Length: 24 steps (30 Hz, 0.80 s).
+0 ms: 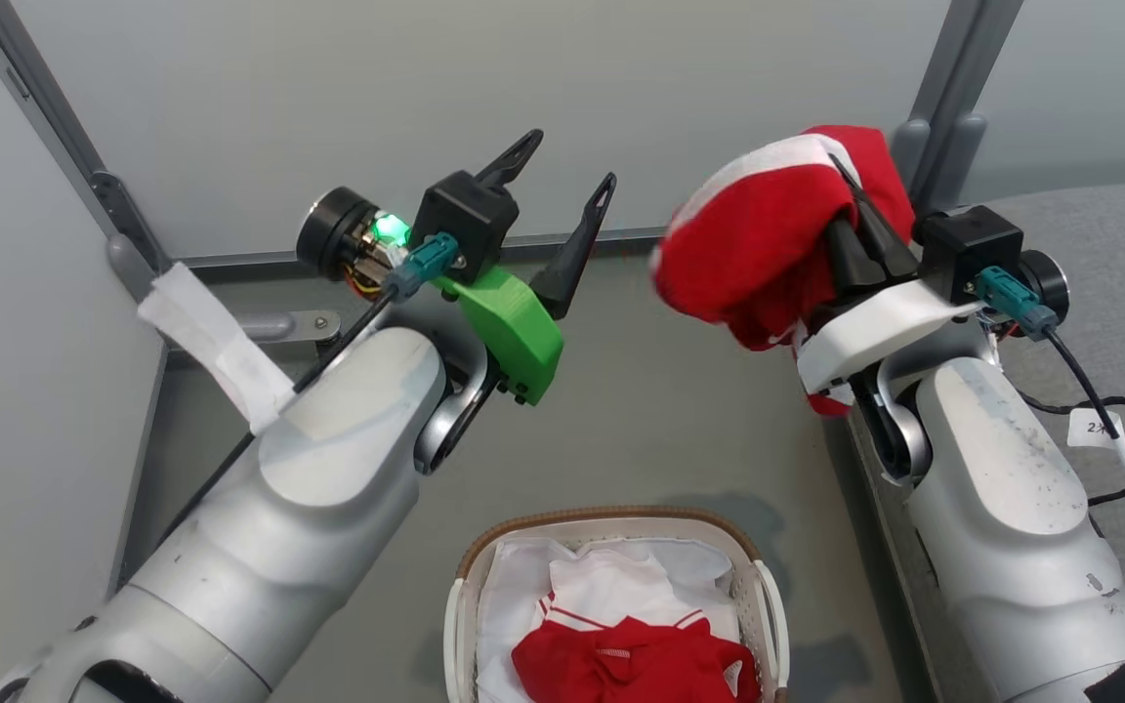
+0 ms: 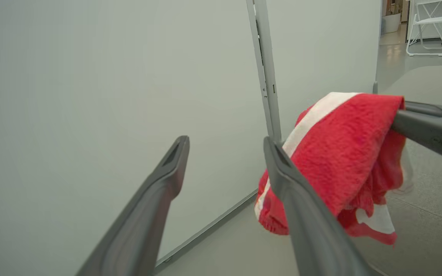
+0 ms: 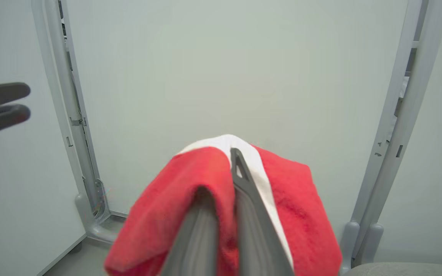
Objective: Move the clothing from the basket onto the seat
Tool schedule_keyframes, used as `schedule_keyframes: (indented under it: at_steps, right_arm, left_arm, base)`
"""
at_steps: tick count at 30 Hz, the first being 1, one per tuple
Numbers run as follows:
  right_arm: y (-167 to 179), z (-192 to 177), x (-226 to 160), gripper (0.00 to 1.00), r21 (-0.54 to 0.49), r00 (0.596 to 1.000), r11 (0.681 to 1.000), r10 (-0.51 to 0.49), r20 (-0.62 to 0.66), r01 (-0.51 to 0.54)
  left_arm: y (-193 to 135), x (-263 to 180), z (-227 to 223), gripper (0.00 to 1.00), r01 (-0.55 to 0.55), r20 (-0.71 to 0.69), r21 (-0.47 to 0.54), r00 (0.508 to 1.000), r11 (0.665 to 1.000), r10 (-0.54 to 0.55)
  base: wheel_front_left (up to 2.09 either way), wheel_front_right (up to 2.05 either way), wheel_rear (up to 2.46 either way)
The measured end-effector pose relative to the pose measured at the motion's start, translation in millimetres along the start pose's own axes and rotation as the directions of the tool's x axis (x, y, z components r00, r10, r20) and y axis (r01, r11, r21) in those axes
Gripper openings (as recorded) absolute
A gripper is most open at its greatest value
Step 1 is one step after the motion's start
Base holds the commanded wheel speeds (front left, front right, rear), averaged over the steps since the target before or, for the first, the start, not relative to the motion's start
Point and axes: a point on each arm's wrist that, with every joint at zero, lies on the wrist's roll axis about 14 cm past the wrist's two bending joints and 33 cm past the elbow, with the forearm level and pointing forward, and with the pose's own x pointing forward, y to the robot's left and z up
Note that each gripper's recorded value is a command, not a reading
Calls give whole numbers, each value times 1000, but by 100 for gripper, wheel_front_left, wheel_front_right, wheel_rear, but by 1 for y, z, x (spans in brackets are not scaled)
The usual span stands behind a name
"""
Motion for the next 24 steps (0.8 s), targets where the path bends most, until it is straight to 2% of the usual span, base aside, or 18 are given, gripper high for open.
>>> schedule_keyframes:
  at_steps: [6,14,20,24]
  right_arm:
    - [-18,2,1,0,-24,999,998,-49,10,49]
    - [-40,2,-5,0,-45,994,993,-110,18,111]
    - [-51,-5,-13,0,-61,990,988,-140,3,140]
    - [-60,-8,-18,0,-65,987,985,-163,-3,162]
  left_arm:
    - [-1,-12,-20,100,-26,3,-85,1000,996,26]
    - [-12,-32,-63,100,-62,-71,-179,996,982,50]
    - [-17,-38,-76,100,-77,-82,-214,995,974,60]
    - [-29,-38,-83,100,-48,-84,-229,996,972,30]
  base:
    - [0,0,0]
    - [0,0,0]
    - [0,0,0]
    - [0,0,0]
